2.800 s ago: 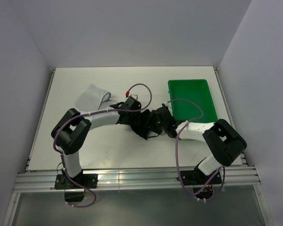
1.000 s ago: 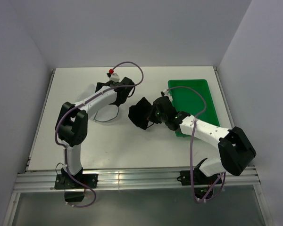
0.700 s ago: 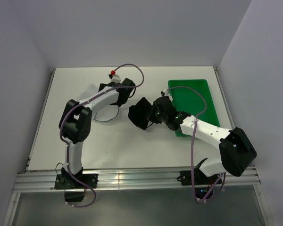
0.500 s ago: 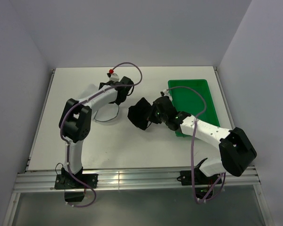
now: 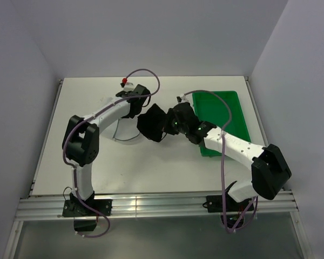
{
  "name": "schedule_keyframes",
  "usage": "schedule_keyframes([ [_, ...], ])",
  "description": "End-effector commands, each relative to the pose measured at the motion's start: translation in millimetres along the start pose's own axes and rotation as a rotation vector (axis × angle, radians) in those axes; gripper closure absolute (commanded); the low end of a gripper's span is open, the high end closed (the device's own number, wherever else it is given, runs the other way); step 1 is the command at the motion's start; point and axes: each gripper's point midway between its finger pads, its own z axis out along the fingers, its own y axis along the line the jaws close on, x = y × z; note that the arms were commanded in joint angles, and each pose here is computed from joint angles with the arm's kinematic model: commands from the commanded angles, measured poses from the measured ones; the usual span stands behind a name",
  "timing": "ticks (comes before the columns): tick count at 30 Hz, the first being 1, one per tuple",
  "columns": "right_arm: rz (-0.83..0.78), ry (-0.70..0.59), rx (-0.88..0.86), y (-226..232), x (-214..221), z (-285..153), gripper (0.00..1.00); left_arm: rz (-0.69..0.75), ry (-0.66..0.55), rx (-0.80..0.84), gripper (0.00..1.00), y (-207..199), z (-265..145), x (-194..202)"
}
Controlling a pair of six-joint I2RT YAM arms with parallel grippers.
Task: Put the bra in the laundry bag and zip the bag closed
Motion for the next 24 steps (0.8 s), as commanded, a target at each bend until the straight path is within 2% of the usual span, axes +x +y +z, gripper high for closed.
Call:
schedule_keyframes([
  [1, -0.046, 0.018, -0.063, 31.8, 1.5, 4.1, 0.97, -0.109, -0.024, 0.192, 1.00, -1.4, -37.3, -20.4],
  [10, -0.056, 0.058, -0.083, 42.1, 17.3, 22.5, 0.98, -0.190, -0.018, 0.426, 1.00, -0.5, -84.2, -23.9],
  [17, -0.086, 0.068, -0.008, 29.9, 15.8, 37.6, 0.99, -0.210, 0.012, 0.639, 1.00, -0.7, -116.6, 6.5],
  [22, -0.078, 0.086, 0.025, 17.2, 13.0, 46.6, 1.00, -0.211, 0.001, 0.817, 1.00, -12.3, -140.4, 17.6],
  [24, -0.090, 0.099, 0.006, 26.3, 15.4, 48.7, 1.00, -0.220, -0.029, 0.868, 1.00, -12.7, -150.2, 13.8],
])
